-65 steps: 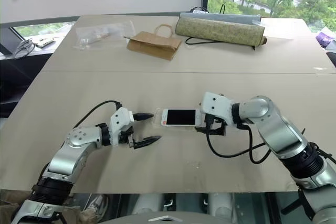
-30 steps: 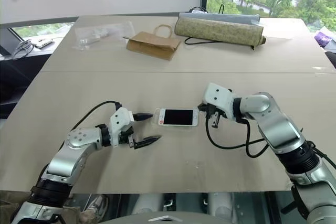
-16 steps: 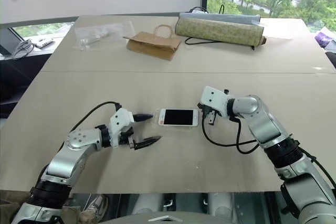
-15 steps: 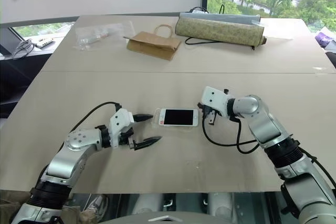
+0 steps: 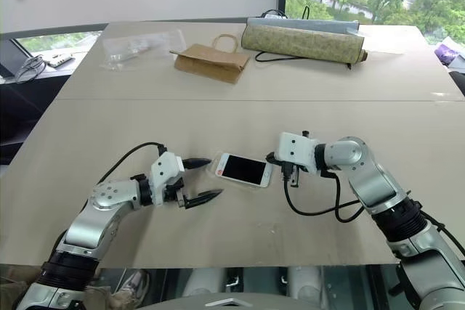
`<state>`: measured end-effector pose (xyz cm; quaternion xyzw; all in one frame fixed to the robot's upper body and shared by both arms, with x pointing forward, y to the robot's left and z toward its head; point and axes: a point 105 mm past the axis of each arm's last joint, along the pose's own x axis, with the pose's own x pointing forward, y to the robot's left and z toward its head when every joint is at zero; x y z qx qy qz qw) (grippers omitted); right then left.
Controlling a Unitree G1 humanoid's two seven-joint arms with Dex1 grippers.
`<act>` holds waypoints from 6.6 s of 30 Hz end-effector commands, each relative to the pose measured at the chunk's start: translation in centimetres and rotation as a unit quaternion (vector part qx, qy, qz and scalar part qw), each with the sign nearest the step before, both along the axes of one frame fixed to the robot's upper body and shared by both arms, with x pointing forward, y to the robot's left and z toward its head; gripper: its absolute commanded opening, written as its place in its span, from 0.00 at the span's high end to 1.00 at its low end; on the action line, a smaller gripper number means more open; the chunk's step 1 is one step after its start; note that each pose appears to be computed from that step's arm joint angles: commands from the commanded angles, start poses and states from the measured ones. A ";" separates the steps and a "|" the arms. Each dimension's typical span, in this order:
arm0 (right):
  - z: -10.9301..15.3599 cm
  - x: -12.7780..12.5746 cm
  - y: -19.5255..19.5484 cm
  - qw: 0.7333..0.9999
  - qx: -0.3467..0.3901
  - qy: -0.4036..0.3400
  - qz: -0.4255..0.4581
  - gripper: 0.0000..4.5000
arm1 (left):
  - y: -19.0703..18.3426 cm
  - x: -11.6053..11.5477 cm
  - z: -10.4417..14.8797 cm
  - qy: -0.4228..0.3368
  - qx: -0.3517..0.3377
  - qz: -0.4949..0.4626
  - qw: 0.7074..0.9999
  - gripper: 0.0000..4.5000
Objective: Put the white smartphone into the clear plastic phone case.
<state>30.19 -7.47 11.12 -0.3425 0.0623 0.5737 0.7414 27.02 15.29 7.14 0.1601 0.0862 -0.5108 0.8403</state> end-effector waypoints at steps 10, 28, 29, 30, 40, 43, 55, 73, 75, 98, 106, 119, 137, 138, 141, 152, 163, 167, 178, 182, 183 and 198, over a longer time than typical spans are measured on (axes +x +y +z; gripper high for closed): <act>1.0 -1.8 0.3 1.000 0.011 0.007 0.026 0.99 | -1.2 0.6 -1.4 0.017 -0.004 0.006 1.000 0.00; 5.6 -4.5 -1.9 0.993 0.087 0.073 -0.022 0.99 | -5.4 1.2 1.1 0.001 -0.048 0.011 0.999 0.00; 5.6 -5.3 -1.3 0.993 0.089 0.082 -0.007 0.99 | -5.0 1.0 1.6 0.008 -0.060 0.009 0.998 0.00; 5.3 -5.9 -0.8 0.992 0.086 0.088 0.005 0.99 | -4.6 0.8 2.0 0.021 -0.075 0.006 0.997 0.00; 1.7 -6.7 2.8 0.993 0.008 0.091 0.068 0.99 | 1.4 1.3 3.6 0.068 -0.021 -0.016 0.997 0.00; 1.0 -6.7 3.1 0.993 -0.017 0.092 0.078 0.99 | 1.8 1.9 3.9 0.058 -0.005 -0.014 0.998 0.00; -0.3 -6.2 1.7 0.985 -0.133 0.062 0.088 0.99 | 1.8 2.6 3.9 0.042 0.010 -0.009 0.999 0.00; -1.8 -4.2 -0.8 0.976 -0.202 0.021 0.077 0.99 | 1.0 2.8 3.6 0.037 0.004 -0.009 0.999 0.00; -1.6 -4.1 -1.4 0.975 -0.209 0.018 0.075 0.99 | 0.9 2.9 3.7 0.037 0.003 -0.009 0.999 0.00; 5.4 -3.1 -0.4 0.997 0.054 0.044 -0.014 0.99 | -2.5 3.5 3.9 0.010 -0.023 -0.017 1.000 0.00; 4.2 0.4 -0.3 0.993 0.044 0.022 -0.104 1.00 | -3.5 3.6 3.1 0.008 -0.016 -0.041 0.999 0.17; 2.9 1.3 0.9 0.993 0.053 0.050 -0.091 1.00 | -4.0 4.5 2.6 0.029 -0.040 -0.047 0.998 0.98; -1.9 0.7 0.6 0.988 -0.050 0.107 -0.096 1.00 | -5.2 5.3 -0.5 0.074 -0.001 -0.058 0.996 0.98; -2.1 0.6 0.6 0.987 -0.052 0.112 -0.099 1.00 | -5.3 5.4 -0.5 0.074 -0.002 -0.057 0.996 0.98; -3.0 0.2 0.4 0.984 -0.072 0.128 -0.103 1.00 | -5.4 5.4 -0.5 0.072 -0.004 -0.054 0.996 0.98; -6.3 0.3 -1.2 0.961 -0.106 0.195 -0.166 1.00 | -5.7 5.4 -0.4 0.070 -0.007 -0.049 0.996 0.98; -7.8 0.8 -1.8 0.942 -0.126 0.240 -0.195 1.00 | -6.5 5.0 -0.5 0.068 -0.011 -0.048 0.996 0.98; -7.8 0.4 -2.2 0.942 -0.127 0.245 -0.190 1.00 | -6.5 5.0 -0.4 0.067 -0.013 -0.044 0.997 0.98; -0.8 0.0 -0.3 0.968 0.022 0.187 -0.165 1.00 | -6.6 5.1 -0.2 0.066 -0.015 -0.041 0.997 0.98; 3.1 0.4 -1.4 0.971 0.082 0.129 -0.186 1.00 | -6.6 5.1 -0.2 0.066 -0.016 -0.040 0.997 0.98; 3.7 0.8 -1.9 0.969 0.089 0.114 -0.202 1.00 | -6.6 5.1 -0.2 0.066 -0.016 -0.040 0.997 0.98; 0.8 2.5 -9.9 0.954 -0.080 0.036 -0.287 1.00 | -6.7 5.3 -0.3 0.065 -0.016 -0.041 0.997 0.98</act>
